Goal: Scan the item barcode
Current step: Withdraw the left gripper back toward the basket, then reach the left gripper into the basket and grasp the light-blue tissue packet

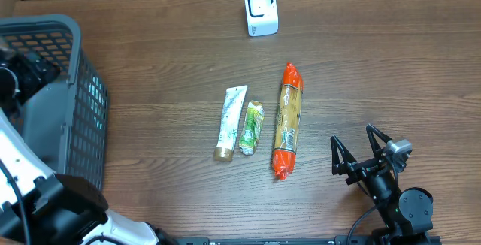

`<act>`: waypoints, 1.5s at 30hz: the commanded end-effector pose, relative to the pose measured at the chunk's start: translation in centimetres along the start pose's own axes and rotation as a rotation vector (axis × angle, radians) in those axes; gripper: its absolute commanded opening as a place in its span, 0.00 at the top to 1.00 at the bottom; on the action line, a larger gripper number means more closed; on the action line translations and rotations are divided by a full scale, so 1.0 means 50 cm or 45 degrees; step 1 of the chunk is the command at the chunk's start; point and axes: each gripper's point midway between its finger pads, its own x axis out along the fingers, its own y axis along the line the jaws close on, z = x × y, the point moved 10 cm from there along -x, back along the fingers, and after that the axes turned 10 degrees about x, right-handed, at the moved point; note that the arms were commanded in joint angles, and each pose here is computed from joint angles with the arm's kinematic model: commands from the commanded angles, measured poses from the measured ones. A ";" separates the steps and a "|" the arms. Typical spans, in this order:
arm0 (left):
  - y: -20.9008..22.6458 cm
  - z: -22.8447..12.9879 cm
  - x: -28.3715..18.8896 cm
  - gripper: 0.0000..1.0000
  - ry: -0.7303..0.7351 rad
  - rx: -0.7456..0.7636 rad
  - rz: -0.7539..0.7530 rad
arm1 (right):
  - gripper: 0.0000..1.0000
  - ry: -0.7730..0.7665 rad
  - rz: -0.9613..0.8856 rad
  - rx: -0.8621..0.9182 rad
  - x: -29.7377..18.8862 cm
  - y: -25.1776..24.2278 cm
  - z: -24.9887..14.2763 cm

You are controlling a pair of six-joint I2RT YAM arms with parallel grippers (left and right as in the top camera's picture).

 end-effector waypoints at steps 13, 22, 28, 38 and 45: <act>0.042 -0.060 0.197 0.18 0.043 0.281 -0.088 | 0.00 -0.010 -0.010 -0.005 0.000 -0.004 -0.003; 0.043 -0.073 0.261 0.18 -0.081 0.354 -0.175 | 0.00 -0.010 -0.010 -0.005 0.000 -0.004 -0.003; 0.049 -0.098 0.298 0.19 -0.086 0.382 -0.172 | 0.00 -0.010 -0.010 -0.005 0.000 -0.004 -0.003; 0.067 -0.126 0.350 0.33 0.007 0.371 -0.135 | 0.00 -0.010 -0.010 -0.005 0.000 -0.004 -0.003; 0.087 -0.137 0.365 0.54 0.095 0.291 0.012 | 0.00 -0.010 -0.010 -0.005 0.000 -0.004 -0.003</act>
